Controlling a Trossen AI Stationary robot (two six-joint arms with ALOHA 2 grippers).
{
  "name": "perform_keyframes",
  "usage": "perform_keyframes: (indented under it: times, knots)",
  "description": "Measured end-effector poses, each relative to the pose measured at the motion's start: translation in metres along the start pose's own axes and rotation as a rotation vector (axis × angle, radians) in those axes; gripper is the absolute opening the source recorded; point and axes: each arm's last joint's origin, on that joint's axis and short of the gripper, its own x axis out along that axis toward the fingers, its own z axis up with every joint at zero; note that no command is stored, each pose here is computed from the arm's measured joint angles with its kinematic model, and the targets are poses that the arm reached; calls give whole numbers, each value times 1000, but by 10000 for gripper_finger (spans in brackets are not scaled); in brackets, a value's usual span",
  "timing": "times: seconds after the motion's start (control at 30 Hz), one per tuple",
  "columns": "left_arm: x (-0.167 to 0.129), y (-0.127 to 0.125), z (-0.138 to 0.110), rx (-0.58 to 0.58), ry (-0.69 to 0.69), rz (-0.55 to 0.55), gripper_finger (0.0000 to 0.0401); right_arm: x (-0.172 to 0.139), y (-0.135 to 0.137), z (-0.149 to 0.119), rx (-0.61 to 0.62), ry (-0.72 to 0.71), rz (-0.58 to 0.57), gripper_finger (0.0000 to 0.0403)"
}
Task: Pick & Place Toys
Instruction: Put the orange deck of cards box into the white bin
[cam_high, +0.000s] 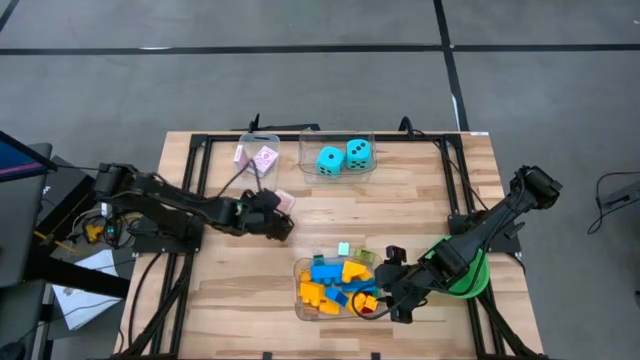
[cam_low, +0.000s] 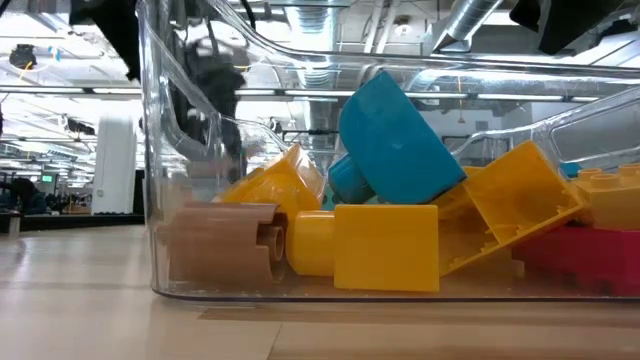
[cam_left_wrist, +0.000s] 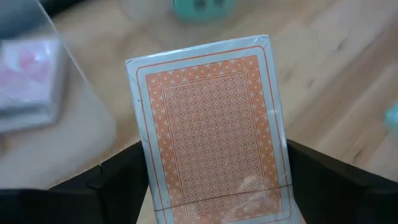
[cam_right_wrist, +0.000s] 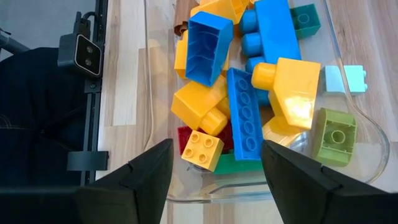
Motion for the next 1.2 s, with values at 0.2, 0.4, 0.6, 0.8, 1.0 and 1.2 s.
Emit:
perform_keyframes:
  times: [0.2,0.4,0.6,0.8,1.0,1.2]
  knots:
    - [-24,22,25,-53,-142,21,316,0,0,0,0,0,0,235]
    - [-30,48,47,-80,-223,101,329,0,0,0,0,0,0,235]
    - [-16,73,61,-109,-224,227,317,0,0,0,0,1,0,235]
    - [2,94,70,-129,-189,342,331,0,0,0,-1,3,-3,235]
    - [24,102,70,-136,-144,416,320,0,0,0,-1,5,-4,235]
    - [55,97,66,-135,-118,441,331,0,0,0,-1,4,-4,235]
